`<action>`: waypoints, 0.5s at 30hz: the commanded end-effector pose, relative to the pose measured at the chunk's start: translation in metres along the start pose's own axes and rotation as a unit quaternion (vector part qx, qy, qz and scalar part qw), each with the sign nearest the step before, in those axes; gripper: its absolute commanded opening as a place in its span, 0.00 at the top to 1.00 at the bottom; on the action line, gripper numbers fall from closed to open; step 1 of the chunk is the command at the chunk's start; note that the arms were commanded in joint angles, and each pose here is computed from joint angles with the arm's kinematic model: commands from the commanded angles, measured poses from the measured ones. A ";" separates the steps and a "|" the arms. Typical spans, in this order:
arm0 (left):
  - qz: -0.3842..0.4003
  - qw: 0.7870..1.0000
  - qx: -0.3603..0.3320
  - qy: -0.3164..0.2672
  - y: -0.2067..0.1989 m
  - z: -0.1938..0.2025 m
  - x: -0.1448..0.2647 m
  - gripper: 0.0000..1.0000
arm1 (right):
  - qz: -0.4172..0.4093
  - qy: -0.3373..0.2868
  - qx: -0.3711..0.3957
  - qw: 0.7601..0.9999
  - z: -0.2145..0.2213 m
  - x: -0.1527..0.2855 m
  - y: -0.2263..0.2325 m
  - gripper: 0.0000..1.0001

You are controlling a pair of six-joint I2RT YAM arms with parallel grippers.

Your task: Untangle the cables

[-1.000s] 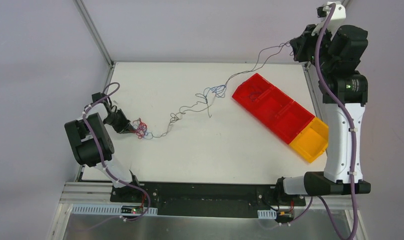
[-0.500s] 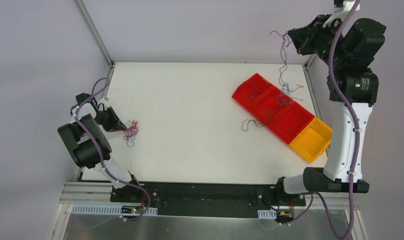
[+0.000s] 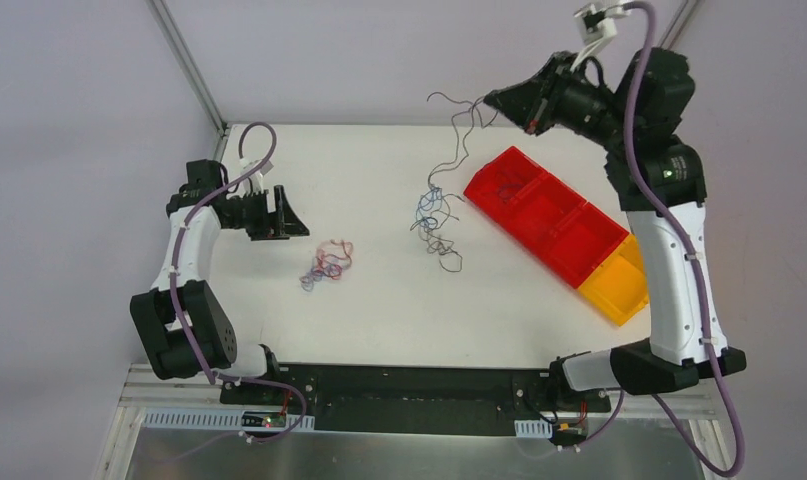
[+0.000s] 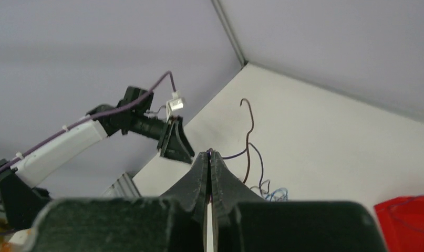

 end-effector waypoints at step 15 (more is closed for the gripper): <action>0.135 0.952 -0.271 0.055 -0.071 -0.001 -0.052 0.19 | 0.116 0.432 -0.098 0.889 0.245 0.035 -0.140 0.40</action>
Point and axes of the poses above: each gripper's point midway between its finger pads, its own x axis back along the fingers, its own y axis along the line the jaws close on, z = x × y, the point moved 8 cm from there along x, back along the fingers, and after that the axes turned 12 degrees about -x, right-handed, at the moved point
